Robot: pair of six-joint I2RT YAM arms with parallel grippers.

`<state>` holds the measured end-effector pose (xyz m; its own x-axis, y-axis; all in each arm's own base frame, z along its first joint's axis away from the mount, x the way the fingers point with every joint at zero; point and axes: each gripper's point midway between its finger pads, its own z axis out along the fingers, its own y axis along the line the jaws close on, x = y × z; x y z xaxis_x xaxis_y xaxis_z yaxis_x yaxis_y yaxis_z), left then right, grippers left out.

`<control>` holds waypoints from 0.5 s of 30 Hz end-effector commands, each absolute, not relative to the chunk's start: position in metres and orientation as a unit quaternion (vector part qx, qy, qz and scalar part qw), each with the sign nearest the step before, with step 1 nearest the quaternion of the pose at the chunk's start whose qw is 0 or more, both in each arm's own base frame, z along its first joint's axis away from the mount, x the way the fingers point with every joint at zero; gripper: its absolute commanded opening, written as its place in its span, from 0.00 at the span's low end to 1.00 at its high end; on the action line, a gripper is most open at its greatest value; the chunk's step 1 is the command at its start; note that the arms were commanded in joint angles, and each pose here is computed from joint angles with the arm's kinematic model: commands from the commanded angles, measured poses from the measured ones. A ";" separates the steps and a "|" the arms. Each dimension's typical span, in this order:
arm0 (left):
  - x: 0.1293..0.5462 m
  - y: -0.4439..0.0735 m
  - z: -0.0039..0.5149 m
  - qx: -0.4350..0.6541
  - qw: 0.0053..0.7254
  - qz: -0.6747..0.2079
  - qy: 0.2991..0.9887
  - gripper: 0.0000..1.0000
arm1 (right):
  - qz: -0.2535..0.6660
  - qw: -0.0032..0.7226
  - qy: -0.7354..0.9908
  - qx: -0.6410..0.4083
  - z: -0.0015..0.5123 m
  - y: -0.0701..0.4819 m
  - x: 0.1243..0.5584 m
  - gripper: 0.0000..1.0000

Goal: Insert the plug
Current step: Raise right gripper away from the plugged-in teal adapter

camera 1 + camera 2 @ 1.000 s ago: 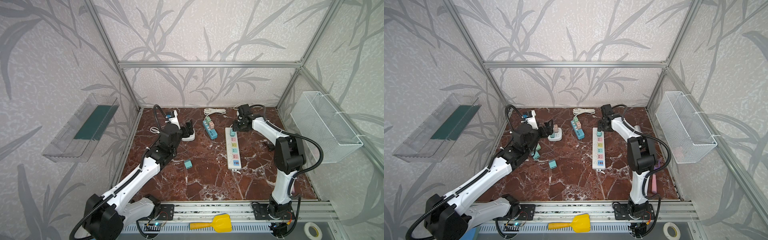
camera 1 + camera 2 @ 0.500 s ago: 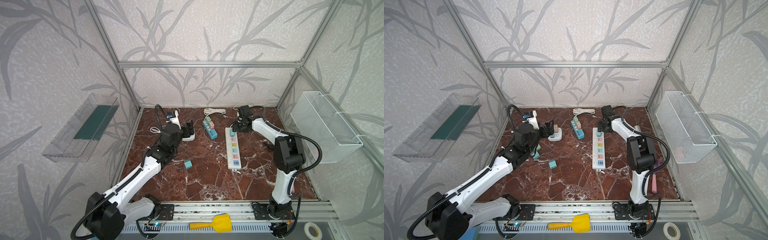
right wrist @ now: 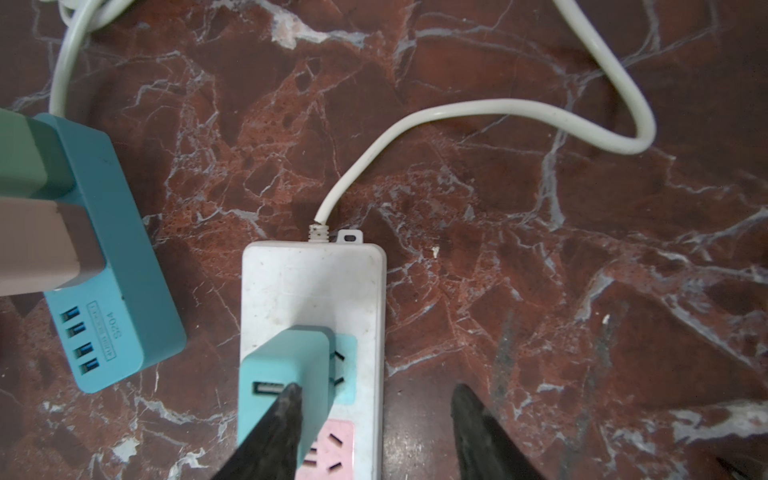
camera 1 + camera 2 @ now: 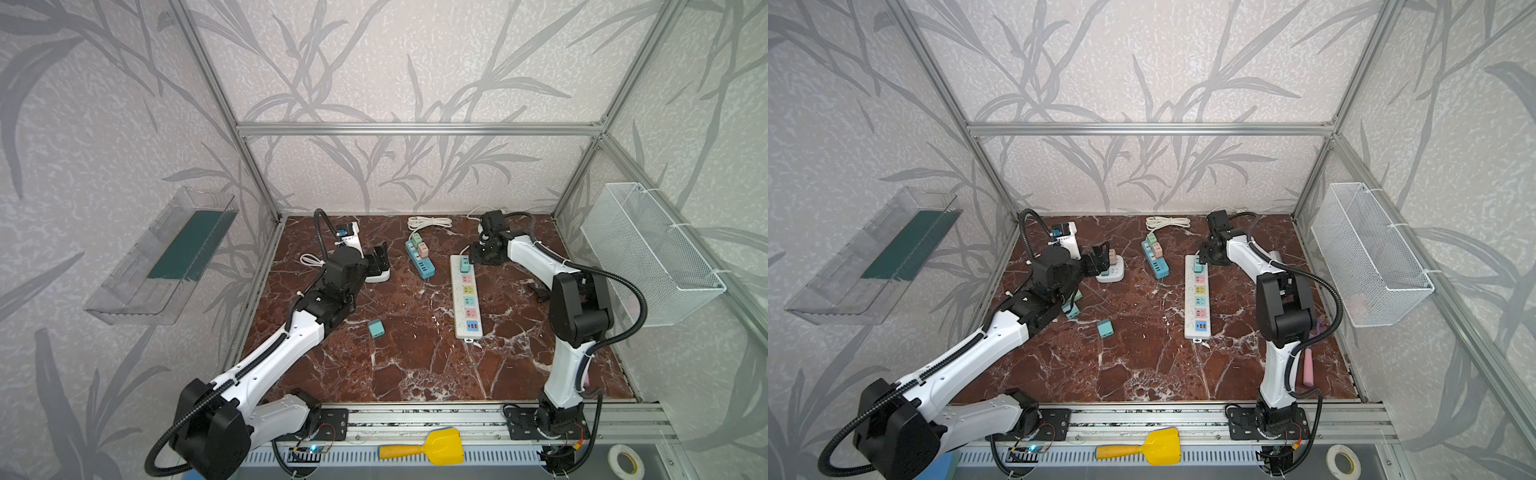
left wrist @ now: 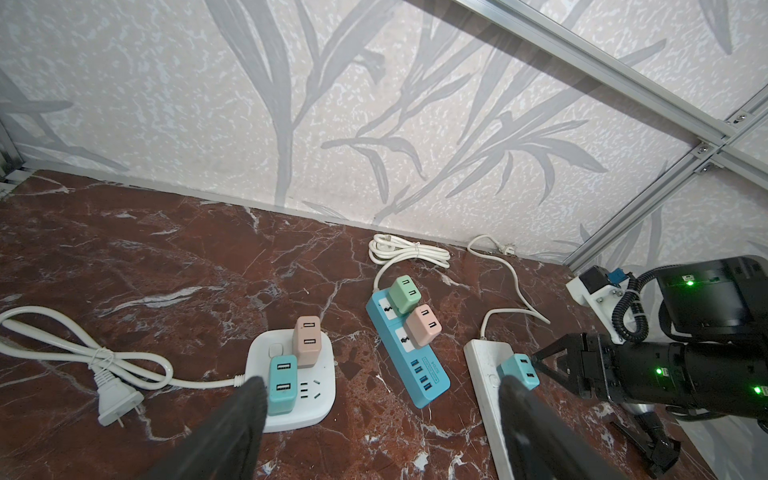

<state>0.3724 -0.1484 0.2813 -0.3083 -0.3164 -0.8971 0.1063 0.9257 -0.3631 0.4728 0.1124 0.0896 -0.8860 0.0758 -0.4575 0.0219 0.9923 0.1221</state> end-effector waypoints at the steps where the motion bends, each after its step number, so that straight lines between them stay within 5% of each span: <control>1: 0.375 -0.149 0.286 -0.070 0.586 -0.186 0.786 0.87 | 0.046 0.194 0.980 0.025 0.061 0.107 0.456 0.57; 15: 0.383 -0.126 0.266 -0.106 0.576 -0.110 0.803 0.87 | 0.055 0.272 0.960 0.041 0.141 0.099 0.451 0.60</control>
